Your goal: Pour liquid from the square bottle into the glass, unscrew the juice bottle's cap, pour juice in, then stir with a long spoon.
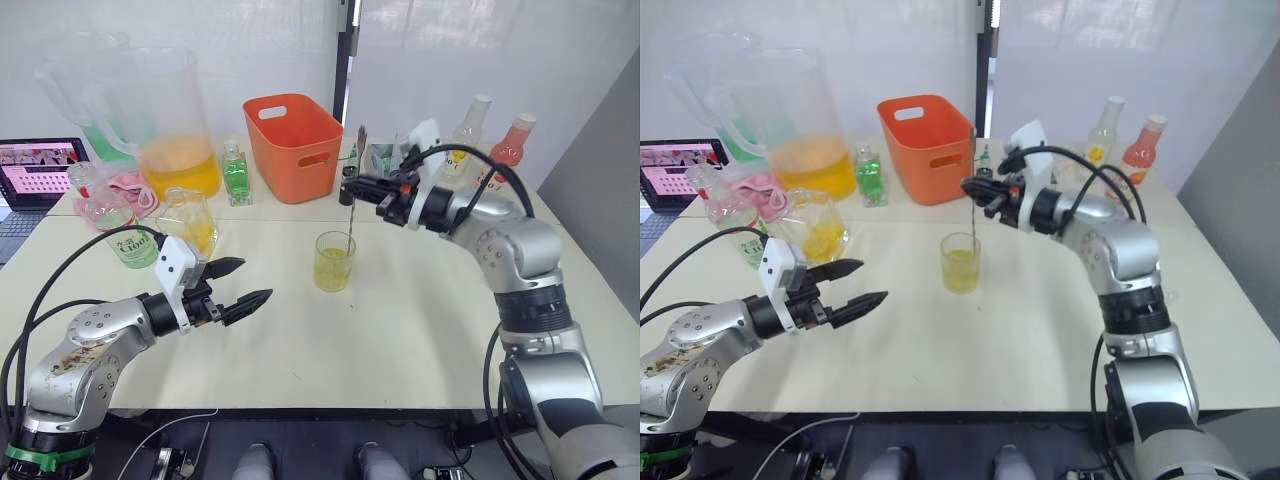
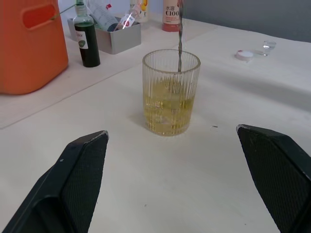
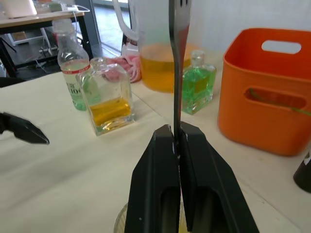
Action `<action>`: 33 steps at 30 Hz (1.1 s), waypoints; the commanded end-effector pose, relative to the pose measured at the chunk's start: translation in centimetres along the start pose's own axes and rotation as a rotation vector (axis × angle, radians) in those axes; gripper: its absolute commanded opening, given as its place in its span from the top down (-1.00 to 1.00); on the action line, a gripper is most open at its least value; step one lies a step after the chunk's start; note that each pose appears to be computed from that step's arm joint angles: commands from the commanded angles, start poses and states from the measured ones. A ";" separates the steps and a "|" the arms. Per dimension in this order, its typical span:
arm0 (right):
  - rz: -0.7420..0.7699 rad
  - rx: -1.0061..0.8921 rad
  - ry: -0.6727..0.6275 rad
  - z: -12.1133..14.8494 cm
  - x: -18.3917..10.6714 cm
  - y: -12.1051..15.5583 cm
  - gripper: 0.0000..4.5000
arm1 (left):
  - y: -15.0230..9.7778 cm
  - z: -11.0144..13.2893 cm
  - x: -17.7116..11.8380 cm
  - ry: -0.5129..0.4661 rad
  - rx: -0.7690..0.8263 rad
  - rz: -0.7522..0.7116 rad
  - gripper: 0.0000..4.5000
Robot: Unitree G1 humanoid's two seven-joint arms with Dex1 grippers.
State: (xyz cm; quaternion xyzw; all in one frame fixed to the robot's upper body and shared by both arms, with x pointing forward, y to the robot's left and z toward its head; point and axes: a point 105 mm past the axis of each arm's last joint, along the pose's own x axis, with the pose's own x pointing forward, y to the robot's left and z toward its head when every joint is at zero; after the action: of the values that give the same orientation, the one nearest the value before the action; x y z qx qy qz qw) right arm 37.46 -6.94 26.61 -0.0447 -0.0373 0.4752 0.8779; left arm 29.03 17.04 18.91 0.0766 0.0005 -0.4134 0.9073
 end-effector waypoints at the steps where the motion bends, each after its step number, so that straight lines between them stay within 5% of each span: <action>1: 0.018 -0.047 -0.043 1.7 -0.2 0.7 1.00 | -0.1 1.2 0.3 -0.016 0.054 -0.007 -0.99; 13: 0.023 -0.052 -0.099 2.1 0.5 2.0 1.00 | 0.3 1.2 0.8 -0.015 0.065 -0.008 -0.99; 22: -0.085 -0.329 -0.029 0.8 1.2 0.2 1.00 | 0.2 0.9 0.7 -0.013 0.062 -0.011 -0.99; 33: 0.022 -0.203 0.031 0.8 -0.1 1.9 1.00 | 0.0 0.6 1.0 -0.012 0.059 -0.022 -0.99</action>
State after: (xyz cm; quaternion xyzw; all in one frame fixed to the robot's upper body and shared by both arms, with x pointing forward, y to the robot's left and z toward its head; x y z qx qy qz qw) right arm 36.46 -5.88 26.27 -0.1585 -0.0620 0.4700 0.8661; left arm 29.87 16.59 18.83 0.0905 0.0018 -0.4183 0.9038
